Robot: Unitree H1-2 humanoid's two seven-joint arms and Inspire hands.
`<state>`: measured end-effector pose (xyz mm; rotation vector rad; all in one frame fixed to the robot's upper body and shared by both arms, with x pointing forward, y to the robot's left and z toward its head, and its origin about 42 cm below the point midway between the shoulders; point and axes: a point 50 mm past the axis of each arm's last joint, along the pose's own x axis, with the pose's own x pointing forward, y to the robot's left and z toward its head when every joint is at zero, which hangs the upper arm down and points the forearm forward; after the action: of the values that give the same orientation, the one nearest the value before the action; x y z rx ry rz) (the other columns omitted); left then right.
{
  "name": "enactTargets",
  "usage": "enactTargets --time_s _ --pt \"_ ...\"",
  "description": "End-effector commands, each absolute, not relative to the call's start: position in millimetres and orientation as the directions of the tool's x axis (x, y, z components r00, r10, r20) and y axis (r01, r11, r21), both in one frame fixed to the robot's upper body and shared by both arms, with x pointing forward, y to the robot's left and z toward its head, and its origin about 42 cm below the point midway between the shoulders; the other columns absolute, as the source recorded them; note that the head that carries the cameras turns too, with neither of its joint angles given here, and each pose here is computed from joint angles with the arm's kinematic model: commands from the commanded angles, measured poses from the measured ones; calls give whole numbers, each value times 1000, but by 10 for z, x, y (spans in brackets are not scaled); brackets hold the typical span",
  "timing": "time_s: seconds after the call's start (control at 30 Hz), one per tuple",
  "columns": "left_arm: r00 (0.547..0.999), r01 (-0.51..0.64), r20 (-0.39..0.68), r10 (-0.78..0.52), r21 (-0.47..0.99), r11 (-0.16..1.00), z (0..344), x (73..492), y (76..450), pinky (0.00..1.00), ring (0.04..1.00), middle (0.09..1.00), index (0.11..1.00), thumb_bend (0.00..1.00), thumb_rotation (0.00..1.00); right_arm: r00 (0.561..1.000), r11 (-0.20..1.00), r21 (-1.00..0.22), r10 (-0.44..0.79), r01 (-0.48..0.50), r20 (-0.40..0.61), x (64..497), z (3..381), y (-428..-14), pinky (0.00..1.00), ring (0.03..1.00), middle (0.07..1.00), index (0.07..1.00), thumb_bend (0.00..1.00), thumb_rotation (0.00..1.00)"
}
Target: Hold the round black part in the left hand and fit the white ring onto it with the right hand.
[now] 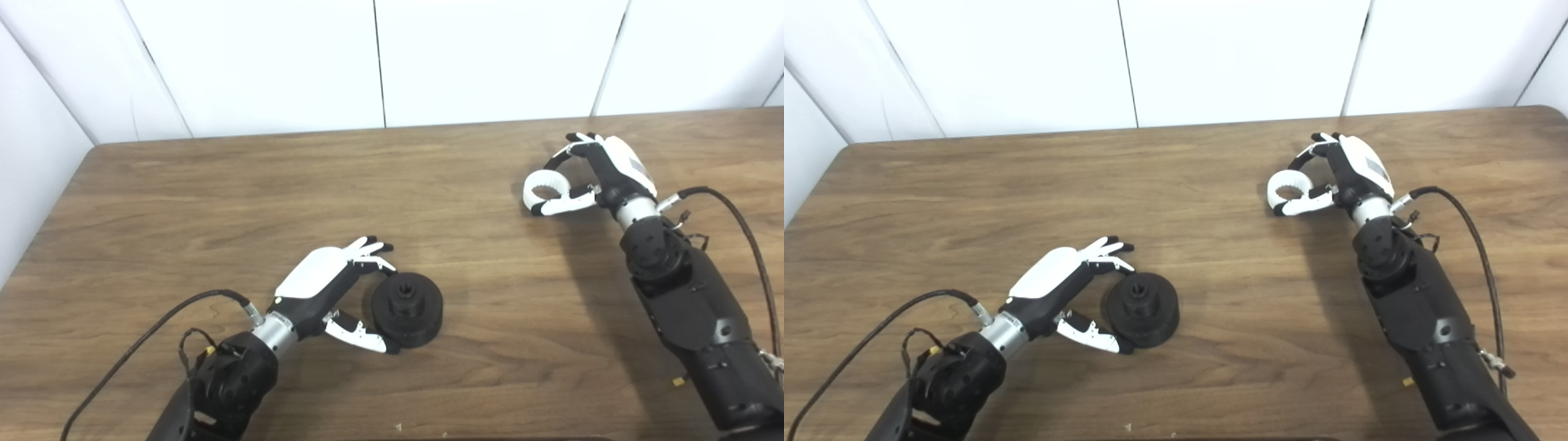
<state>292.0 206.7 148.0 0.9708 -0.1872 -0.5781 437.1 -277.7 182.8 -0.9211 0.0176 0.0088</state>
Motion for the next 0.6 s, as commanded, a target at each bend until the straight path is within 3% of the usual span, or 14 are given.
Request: enactTargets --time_s 0.0,0.57 --pt "832 375 -101 -546 827 418 1502 2900 2096 918 992 935 640 775 348 998 606 -795 14 41 62 4444 2046 -2757 1000 1000 918 494 521 149" --pt "834 373 -102 -543 829 417 1481 2923 2101 924 992 935 638 778 360 997 608 -793 15 51 75 4413 2080 -2757 1000 1000 917 493 522 150"
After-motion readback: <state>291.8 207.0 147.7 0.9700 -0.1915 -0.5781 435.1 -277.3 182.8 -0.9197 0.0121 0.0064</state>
